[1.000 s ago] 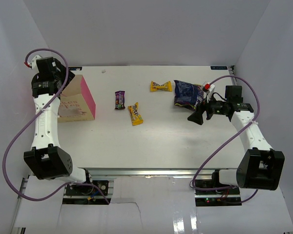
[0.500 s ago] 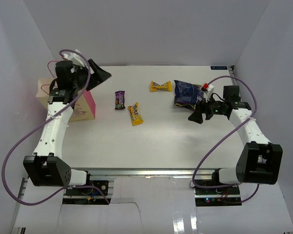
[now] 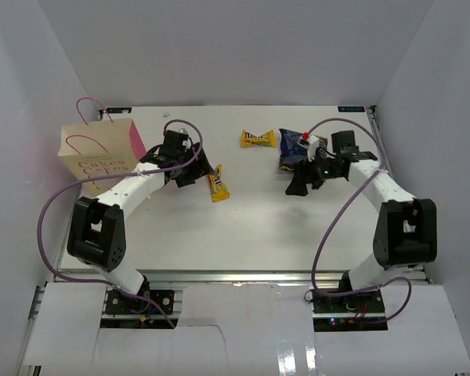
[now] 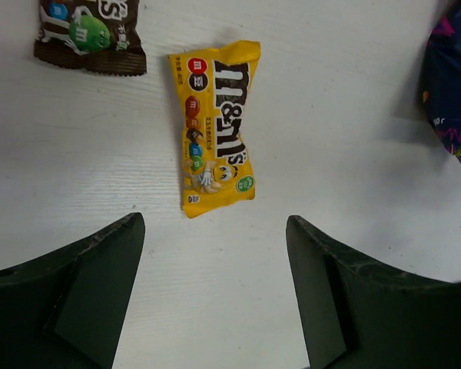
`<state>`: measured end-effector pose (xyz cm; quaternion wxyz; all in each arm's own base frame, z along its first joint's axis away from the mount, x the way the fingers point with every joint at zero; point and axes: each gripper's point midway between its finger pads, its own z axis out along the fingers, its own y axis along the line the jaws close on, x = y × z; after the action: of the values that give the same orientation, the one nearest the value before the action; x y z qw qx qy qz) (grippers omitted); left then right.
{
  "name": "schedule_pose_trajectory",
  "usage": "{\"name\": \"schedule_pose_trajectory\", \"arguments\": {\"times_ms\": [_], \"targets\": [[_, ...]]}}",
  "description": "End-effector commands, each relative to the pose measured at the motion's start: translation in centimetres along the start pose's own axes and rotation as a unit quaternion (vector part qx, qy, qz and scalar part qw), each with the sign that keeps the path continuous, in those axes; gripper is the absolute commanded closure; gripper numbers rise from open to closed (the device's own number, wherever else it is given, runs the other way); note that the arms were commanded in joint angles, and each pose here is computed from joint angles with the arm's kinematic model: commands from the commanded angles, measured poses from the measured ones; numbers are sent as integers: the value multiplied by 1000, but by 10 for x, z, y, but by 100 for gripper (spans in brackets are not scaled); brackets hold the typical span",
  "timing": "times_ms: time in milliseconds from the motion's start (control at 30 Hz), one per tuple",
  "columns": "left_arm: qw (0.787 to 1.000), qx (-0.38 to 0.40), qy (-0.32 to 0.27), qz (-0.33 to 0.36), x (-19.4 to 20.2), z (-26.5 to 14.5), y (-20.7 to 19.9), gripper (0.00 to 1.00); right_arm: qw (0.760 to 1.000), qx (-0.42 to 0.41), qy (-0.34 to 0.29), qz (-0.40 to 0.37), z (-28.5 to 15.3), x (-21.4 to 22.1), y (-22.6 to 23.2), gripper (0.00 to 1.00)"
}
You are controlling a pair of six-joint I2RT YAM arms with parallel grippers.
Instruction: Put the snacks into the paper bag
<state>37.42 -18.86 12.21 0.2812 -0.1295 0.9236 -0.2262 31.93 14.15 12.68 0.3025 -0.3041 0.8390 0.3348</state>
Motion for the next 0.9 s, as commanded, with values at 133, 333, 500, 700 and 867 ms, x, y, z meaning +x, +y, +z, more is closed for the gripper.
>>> {"name": "schedule_pose_trajectory", "arguments": {"times_ms": [133,333,500,700,867], "targets": [[991,19,-122,45,-40,-69,-21,14,997,-49,56,-14,112,-43,49,14],[982,72,-173,22,-28,-131,-26,12,997,4,37,65,196,-87,53,14],[981,102,-163,-15,-4,-144,-23,10,998,-3,37,58,240,-89,76,14],[980,122,-150,-39,5,-149,-26,10,996,11,41,73,264,-82,76,19],[980,131,-138,-59,11,-143,-27,9,994,-9,55,92,268,-63,83,52]]}}
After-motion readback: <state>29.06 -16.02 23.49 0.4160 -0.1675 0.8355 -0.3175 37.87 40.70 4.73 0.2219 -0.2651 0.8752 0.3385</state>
